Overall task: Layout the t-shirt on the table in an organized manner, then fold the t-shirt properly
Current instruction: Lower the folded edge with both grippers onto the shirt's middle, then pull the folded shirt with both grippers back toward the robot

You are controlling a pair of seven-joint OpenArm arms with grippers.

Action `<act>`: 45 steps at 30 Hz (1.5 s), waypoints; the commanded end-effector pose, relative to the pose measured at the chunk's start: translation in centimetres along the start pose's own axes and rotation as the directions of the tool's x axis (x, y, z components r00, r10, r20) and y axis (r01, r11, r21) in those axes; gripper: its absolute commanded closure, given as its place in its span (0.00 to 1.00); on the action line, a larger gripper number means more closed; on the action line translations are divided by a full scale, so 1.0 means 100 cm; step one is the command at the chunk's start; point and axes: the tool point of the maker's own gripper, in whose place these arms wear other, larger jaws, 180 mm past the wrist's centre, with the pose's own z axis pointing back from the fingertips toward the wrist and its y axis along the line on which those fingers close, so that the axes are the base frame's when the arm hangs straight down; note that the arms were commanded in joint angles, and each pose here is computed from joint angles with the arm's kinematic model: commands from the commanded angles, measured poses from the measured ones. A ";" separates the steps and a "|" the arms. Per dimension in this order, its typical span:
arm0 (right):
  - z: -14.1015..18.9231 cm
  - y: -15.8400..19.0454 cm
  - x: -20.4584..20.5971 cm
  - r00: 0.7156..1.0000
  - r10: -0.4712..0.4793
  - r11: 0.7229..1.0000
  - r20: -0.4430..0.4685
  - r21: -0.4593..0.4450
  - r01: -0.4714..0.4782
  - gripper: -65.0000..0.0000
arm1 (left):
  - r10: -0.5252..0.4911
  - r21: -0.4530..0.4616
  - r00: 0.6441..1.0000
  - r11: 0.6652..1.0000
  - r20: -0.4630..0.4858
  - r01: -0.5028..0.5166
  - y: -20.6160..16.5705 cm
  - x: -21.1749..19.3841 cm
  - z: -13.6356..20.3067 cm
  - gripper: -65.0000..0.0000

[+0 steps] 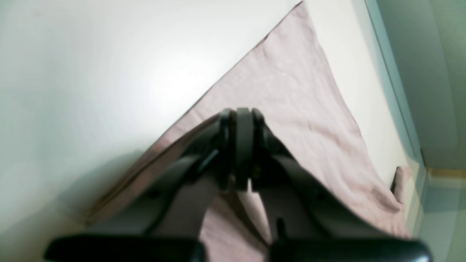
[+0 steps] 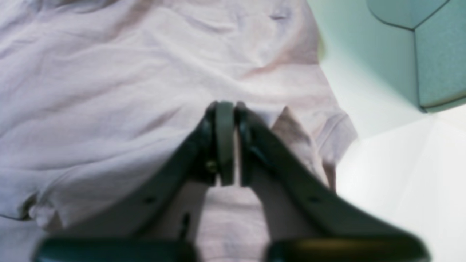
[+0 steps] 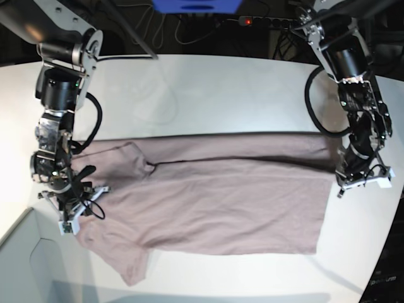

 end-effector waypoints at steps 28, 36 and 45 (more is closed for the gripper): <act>0.039 -0.065 -0.085 0.992 0.017 0.994 -0.128 -0.103 -0.030 0.46 | 0.000 0.127 0.996 0.992 -0.091 0.012 0.075 -0.051 0.025 0.42; 0.046 -0.087 -0.086 0.990 0.029 0.989 -0.136 -0.140 -0.048 0.46 | 0.006 0.104 0.996 0.995 -0.088 0.003 0.060 -0.049 0.017 0.51; 0.053 -0.106 -0.089 0.991 -0.004 0.983 -0.134 -0.182 -0.021 0.46 | 0.011 0.101 0.996 0.995 -0.088 -0.002 0.058 -0.046 0.012 0.98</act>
